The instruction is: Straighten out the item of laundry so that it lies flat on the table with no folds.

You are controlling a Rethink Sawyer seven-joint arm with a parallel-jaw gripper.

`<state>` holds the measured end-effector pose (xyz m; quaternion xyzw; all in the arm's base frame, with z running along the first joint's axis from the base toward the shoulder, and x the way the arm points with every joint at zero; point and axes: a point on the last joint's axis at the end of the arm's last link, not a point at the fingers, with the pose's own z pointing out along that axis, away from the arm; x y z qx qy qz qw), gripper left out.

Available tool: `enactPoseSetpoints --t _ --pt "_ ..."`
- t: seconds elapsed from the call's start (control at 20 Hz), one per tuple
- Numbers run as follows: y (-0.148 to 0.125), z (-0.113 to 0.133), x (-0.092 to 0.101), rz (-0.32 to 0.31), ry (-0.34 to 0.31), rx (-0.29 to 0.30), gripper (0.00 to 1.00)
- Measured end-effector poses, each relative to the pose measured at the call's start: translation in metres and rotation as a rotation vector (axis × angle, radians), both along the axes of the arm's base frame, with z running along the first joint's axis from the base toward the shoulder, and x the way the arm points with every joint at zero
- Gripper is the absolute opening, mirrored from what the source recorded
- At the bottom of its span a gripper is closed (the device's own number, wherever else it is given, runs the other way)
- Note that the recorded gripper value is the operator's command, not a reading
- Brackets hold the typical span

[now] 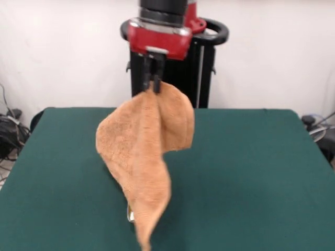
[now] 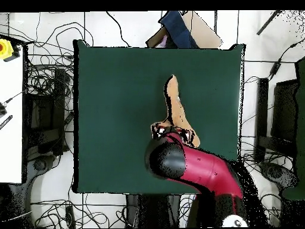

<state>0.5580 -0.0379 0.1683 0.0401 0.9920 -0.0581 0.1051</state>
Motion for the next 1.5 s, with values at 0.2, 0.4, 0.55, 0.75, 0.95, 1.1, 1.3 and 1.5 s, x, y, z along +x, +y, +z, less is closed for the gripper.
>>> enactPoseSetpoints --t 0.2,0.4,0.55,0.75,0.95,1.1,1.3,1.5 --pt "0.027 -0.017 -0.024 0.033 0.050 0.021 0.00" --pt "0.047 -0.031 -0.047 0.050 0.106 0.045 0.00" --pt "0.059 -0.037 -0.058 0.056 0.132 0.058 0.00" --pt "0.094 -0.042 -0.072 0.069 0.166 0.085 0.00" --pt "0.121 -0.044 -0.082 0.058 0.187 0.110 0.00" --pt "0.142 -0.046 -0.090 0.029 0.210 0.146 0.00" --pt "0.162 -0.047 -0.099 -0.010 0.233 0.176 0.00" --pt "0.194 -0.050 -0.116 -0.106 0.268 0.215 1.00"
